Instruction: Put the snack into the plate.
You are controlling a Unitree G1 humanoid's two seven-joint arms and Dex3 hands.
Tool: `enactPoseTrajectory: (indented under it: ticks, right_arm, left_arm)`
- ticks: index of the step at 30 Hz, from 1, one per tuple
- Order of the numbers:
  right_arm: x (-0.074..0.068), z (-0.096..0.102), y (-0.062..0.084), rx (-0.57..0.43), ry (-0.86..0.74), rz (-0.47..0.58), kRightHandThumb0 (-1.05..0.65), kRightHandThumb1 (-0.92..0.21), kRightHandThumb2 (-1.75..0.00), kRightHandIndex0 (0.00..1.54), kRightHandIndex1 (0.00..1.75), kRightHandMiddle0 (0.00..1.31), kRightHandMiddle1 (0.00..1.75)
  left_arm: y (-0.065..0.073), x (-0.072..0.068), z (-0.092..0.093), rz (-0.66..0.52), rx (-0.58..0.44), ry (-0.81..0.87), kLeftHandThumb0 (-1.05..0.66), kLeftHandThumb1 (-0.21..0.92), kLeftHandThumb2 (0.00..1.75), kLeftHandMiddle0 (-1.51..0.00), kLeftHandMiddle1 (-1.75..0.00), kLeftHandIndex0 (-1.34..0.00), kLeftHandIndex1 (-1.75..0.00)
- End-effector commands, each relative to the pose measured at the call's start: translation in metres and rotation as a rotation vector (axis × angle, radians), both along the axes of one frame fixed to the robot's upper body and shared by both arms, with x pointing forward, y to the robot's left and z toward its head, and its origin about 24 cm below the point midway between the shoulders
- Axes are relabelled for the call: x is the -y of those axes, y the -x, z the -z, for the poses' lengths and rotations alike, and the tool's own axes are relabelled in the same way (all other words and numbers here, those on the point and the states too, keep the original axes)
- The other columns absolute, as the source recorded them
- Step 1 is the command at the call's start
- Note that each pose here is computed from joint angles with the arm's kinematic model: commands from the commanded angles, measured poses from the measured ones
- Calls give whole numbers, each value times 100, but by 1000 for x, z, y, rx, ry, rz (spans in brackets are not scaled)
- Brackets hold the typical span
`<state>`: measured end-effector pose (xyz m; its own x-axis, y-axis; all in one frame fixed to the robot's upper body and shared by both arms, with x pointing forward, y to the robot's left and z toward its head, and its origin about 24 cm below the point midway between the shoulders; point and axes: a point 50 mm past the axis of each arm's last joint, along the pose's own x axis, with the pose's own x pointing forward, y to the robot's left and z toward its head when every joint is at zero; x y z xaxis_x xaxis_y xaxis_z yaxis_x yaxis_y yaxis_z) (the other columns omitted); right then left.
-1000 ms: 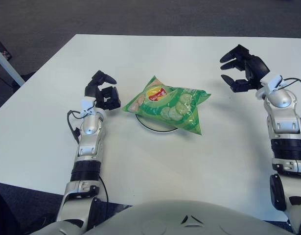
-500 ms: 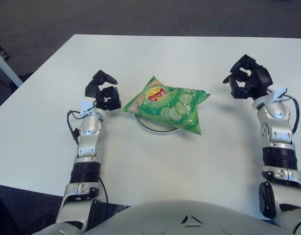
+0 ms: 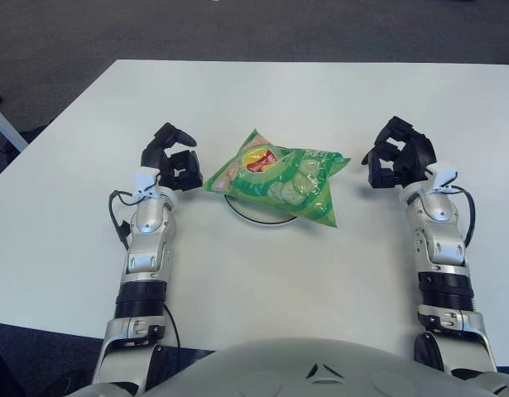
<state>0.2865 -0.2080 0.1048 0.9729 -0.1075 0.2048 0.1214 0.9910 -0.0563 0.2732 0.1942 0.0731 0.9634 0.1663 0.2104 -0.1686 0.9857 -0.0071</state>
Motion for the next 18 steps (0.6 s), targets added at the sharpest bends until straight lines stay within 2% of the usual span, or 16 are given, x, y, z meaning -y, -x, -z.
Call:
enactPoseTrajectory:
  ticks: [1,10,18]
  right_arm:
    - [-8,17,9,-37,-69,45,0,13,-174,100,150,75,175]
    - [-12,24,15,-61,-218,104,0,12,-175,99,156,72,175]
    - [-15,36,22,-122,-255,98,0,11,-175,98,159,71,175]
  left_arm:
    - [20,7,40,-22,-161,62,-51,25,140,-133,-175,-67,-175]
    - [21,9,39,-13,-153,78,-52,22,143,-133,-175,-69,-175]
    - [22,10,38,0,-149,79,-52,22,144,-133,-175,-70,-175]
